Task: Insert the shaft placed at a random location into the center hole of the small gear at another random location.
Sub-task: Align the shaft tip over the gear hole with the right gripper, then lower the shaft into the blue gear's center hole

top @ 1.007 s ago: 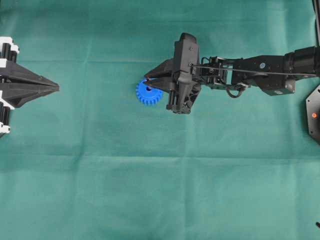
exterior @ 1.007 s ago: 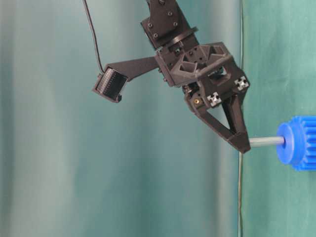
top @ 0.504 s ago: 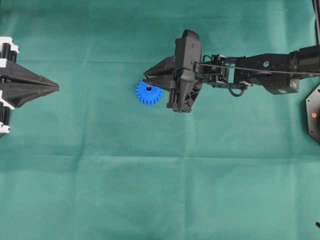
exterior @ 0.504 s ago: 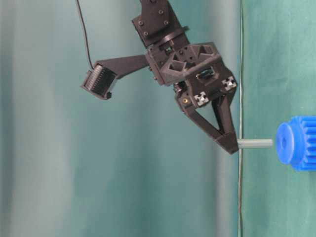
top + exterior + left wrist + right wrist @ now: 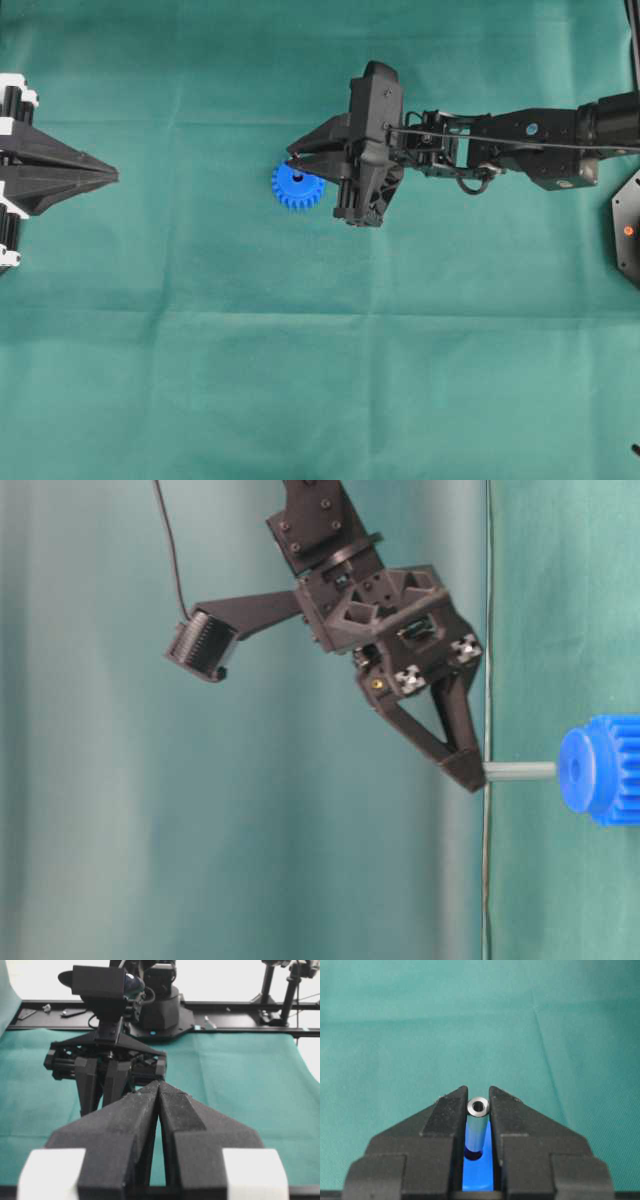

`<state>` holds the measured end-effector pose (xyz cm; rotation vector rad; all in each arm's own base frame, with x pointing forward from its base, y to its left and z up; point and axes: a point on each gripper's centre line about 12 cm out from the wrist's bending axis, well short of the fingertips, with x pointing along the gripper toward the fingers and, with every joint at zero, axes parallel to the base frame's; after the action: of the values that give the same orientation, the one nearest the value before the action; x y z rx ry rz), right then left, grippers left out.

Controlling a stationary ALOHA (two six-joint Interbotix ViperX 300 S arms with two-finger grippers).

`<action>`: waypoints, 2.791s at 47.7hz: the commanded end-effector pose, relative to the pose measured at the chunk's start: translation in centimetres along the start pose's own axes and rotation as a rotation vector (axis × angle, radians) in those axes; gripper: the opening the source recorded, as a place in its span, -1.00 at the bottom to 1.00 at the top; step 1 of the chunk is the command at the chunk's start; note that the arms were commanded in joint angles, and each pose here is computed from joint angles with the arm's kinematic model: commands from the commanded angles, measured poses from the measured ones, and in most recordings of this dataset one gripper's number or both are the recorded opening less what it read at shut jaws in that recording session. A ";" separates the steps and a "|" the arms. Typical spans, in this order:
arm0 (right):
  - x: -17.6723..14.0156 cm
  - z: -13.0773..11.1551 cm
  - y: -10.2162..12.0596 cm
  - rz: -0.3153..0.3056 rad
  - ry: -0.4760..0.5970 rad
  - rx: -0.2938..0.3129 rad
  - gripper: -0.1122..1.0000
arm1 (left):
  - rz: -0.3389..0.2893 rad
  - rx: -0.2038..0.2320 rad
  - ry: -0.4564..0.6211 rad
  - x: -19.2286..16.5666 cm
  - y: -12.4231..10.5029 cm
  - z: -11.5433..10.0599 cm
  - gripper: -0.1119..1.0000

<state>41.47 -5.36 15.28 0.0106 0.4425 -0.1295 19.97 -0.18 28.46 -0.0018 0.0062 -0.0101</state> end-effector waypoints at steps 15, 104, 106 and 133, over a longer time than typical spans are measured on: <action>0.6 0.5 0.2 0.001 -0.034 0.001 -0.56 | -0.003 0.000 -0.023 0.2 -0.1 0.9 -0.80; 2.3 -2.9 0.1 -0.007 0.077 0.029 0.30 | -0.004 0.003 -0.018 0.3 -0.1 0.8 -0.80; 2.2 -2.8 0.1 -0.007 0.072 0.029 0.48 | -0.003 0.002 -0.021 0.2 -0.1 0.9 -0.80; -2.5 3.1 0.0 -0.004 -0.081 0.018 0.56 | -0.004 0.003 -0.021 0.3 -0.1 0.9 -0.80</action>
<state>40.76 -5.11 16.62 0.0307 0.4214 -0.1373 19.97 -0.21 28.45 -0.0018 0.0077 -0.0116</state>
